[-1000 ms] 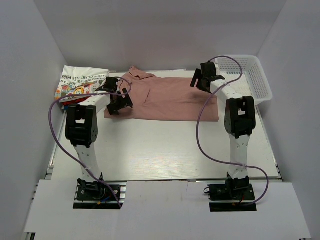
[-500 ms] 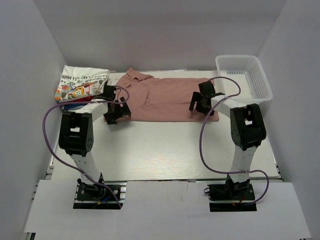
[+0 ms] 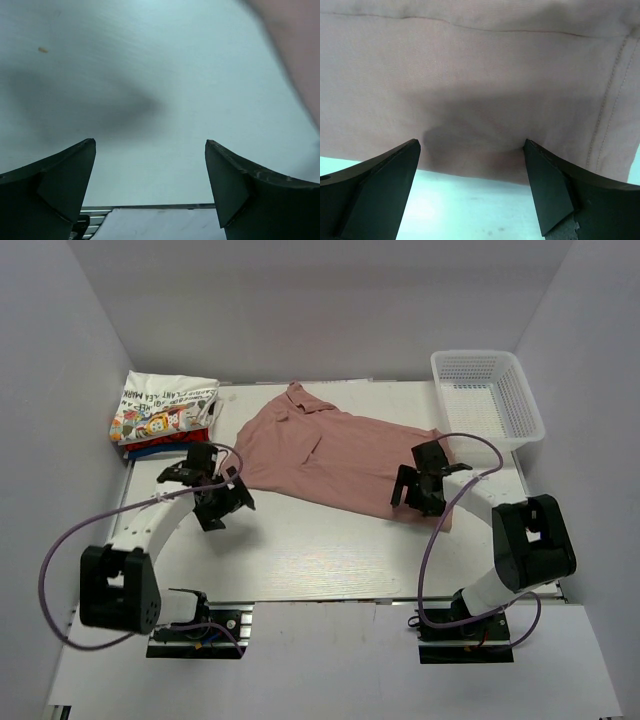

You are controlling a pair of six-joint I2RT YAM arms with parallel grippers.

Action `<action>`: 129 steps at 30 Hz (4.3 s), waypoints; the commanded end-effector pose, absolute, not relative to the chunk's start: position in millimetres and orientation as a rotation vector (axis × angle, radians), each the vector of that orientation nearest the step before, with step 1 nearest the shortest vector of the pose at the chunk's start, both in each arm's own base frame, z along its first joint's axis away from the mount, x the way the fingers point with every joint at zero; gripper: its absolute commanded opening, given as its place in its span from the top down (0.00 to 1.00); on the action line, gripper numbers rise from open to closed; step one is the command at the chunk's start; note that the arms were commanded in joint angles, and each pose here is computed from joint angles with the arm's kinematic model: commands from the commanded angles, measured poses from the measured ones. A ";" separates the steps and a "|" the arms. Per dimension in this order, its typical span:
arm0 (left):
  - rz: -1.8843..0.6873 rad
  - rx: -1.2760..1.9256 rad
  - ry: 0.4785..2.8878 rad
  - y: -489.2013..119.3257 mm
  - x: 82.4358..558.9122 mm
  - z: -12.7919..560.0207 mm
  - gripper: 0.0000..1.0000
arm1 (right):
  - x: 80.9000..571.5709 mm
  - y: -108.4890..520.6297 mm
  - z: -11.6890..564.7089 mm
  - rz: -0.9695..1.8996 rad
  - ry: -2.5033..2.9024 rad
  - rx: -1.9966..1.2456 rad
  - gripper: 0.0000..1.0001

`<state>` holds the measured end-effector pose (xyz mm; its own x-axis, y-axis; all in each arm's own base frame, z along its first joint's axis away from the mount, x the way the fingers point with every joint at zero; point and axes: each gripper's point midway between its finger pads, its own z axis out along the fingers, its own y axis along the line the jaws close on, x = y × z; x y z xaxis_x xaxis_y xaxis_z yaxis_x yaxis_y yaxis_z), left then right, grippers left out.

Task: Fold and stack the t-shirts

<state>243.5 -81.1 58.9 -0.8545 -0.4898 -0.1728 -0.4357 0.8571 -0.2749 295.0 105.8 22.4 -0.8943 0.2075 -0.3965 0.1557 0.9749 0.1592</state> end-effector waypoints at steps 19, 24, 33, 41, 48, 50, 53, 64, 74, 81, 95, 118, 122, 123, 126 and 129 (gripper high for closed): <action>-0.485 -0.343 2.526 -129.3 470.5 66.5 0.00 | 357.4 123.8 109.8 0.250 2.510 0.271 0.10; -0.278 -0.490 2.699 -98.6 401.6 19.5 0.00 | 345.1 114.9 100.0 0.206 2.535 0.290 0.10; -0.032 -0.861 2.951 -58.2 220.2 18.0 0.00 | 309.8 106.5 88.1 0.198 2.585 0.279 0.10; -0.106 -0.816 2.692 -54.4 266.4 86.4 0.00 | 324.6 121.8 107.1 0.313 2.502 0.272 0.10; 0.048 -0.791 2.514 -32.4 375.2 135.7 0.00 | 393.5 139.9 144.8 0.338 2.383 0.300 0.10; 0.081 -0.804 2.517 -24.0 390.7 135.1 0.00 | 424.4 143.3 153.0 0.305 2.355 0.311 0.10; 0.129 -0.806 2.491 -16.7 426.8 134.5 0.00 | 460.1 140.5 161.9 0.210 2.338 0.313 0.10; 0.307 -0.786 2.485 1.9 498.8 101.8 0.12 | 560.7 146.6 143.0 0.022 2.357 0.207 0.10; 0.272 -0.781 2.515 -3.4 490.4 61.7 0.20 | 590.9 155.1 109.0 0.090 2.320 0.194 0.10; 0.232 -0.779 2.474 -6.9 511.2 52.5 0.38 | 600.2 161.2 86.2 0.128 2.332 0.204 0.10; 0.172 -0.742 2.451 -12.0 511.2 70.0 1.00 | 589.3 140.0 34.2 -0.006 2.448 0.192 0.10; -0.128 -0.688 2.438 -47.1 421.7 139.5 1.00 | 579.6 138.3 95.4 0.008 2.344 0.134 1.00; -0.162 -0.729 2.460 -51.4 379.8 146.8 1.00 | 562.5 134.7 121.3 0.015 2.299 0.138 1.00; -0.172 -0.750 2.448 -51.3 373.4 149.1 1.00 | 549.9 128.1 116.2 0.004 2.319 0.151 1.00; -0.273 -0.760 2.479 -61.9 336.4 147.5 1.00 | 528.5 122.2 108.5 -0.011 2.341 0.160 1.00; -0.344 -0.811 2.542 -70.8 299.6 130.4 1.00 | 520.4 121.7 115.3 0.032 2.321 0.166 1.00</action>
<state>328.8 -55.9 127.4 -0.7165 -0.5597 -0.4165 -0.4772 0.8286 -0.2927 516.2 122.5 90.9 -0.7406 0.1032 -0.6640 0.1048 0.9938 0.0376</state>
